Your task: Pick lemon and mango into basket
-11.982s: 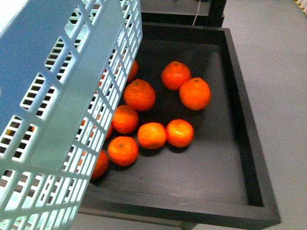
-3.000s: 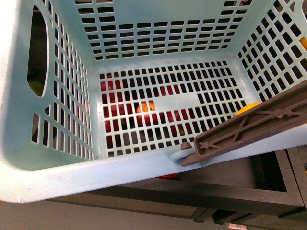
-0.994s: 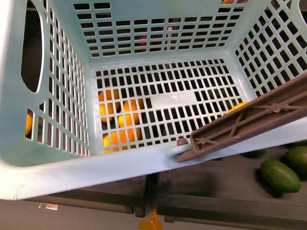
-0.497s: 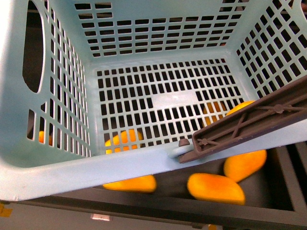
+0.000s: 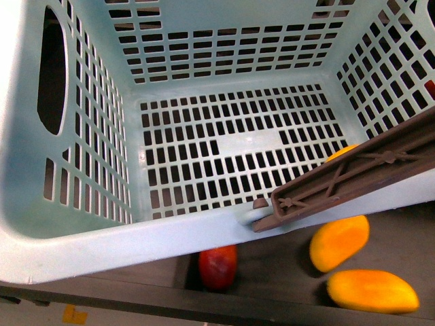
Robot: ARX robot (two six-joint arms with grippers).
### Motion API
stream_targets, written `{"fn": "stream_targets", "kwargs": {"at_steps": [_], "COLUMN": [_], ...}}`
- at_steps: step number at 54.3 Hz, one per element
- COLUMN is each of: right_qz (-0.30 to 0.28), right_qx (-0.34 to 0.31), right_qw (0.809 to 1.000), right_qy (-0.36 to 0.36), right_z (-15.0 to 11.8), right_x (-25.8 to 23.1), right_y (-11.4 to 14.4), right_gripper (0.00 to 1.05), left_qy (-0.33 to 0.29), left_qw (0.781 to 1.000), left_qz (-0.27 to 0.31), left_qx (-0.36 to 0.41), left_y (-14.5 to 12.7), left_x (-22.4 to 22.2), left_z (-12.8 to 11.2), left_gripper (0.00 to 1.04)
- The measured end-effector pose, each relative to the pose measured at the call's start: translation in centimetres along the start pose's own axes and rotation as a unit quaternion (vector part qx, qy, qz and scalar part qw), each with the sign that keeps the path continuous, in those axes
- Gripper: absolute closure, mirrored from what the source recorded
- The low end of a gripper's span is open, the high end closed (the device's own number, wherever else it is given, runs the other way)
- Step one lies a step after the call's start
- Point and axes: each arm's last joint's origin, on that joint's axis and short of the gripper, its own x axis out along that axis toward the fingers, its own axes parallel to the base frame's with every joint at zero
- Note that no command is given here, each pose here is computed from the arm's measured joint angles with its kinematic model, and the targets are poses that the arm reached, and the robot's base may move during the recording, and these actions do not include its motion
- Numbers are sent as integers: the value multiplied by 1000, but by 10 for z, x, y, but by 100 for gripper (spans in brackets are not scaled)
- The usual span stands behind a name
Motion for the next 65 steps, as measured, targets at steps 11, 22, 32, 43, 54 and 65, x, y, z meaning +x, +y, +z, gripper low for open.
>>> {"fn": "stream_targets", "kwargs": {"at_steps": [11, 22, 32, 43, 54, 65], "right_qz": [1, -275, -274, -259, -242, -229], "right_qx": [0, 201, 200, 206, 202, 207], "right_qw": [1000, 907, 884, 859, 848, 834], "right_qy": [2, 247, 323, 391, 425, 458], "right_z": [0, -13, -61, -115, -146, -179], "right_x": [0, 59, 79, 99, 114, 127], "right_y": [0, -94, -117, -128, -130, -125], "right_gripper": [9, 9, 9, 9, 9, 9], "left_qy": [-3, 3, -9, 2, 1, 0], "left_qw": [1000, 1000, 1000, 1000, 1000, 1000], "left_qz": [2, 0, 7, 0, 1, 1], "left_qx": [0, -3, 3, 0, 0, 0], "left_y": [0, 0, 1, 1, 0, 0], "left_x": [0, 0, 0, 0, 0, 0], "left_z": [1, -1, 2, 0, 0, 0], "left_gripper": [100, 100, 100, 100, 100, 100]}}
